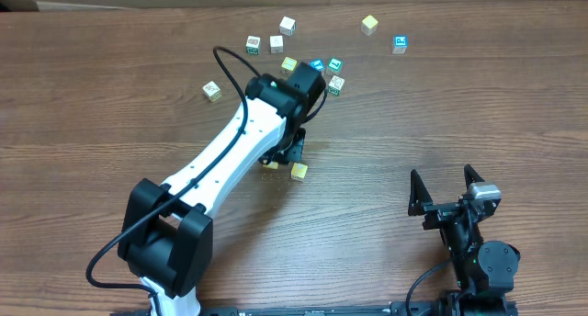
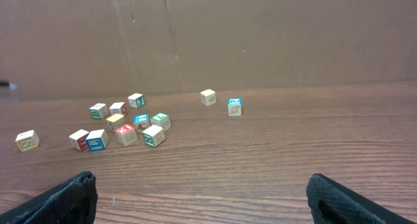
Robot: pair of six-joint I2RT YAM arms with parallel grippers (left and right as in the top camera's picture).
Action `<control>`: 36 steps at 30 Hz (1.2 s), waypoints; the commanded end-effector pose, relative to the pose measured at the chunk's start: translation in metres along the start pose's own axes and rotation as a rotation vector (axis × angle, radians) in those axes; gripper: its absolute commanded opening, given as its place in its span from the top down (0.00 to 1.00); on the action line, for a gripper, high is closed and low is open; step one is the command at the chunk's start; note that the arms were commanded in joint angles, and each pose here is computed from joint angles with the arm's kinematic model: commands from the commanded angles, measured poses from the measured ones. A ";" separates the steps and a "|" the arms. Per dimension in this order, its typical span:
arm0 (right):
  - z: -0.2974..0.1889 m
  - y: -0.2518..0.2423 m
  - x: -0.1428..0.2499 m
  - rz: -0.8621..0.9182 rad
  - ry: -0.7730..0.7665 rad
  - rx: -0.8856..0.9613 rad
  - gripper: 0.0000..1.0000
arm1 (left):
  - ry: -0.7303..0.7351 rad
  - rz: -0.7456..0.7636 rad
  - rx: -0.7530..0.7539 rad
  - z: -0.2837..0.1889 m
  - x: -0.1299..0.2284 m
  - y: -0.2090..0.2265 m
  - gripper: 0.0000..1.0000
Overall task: Form a circle
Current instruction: 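Carry the T block down toward the placed yellow block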
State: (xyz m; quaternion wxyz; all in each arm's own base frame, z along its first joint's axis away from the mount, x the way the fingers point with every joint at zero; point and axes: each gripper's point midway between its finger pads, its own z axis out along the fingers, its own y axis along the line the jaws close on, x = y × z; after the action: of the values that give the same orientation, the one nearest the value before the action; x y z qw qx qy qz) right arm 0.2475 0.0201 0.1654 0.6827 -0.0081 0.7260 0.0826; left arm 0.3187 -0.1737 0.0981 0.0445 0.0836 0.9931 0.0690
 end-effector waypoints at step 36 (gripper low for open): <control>0.001 0.001 0.004 0.007 0.008 -0.005 0.00 | 0.136 0.003 0.021 0.068 0.056 -0.005 0.51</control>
State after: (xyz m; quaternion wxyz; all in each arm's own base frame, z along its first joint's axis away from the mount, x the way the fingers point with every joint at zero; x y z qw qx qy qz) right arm 0.2475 0.0201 0.1654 0.6825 -0.0080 0.7261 0.0825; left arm 0.2802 -0.1538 0.0260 -0.0081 0.0824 0.9931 0.0829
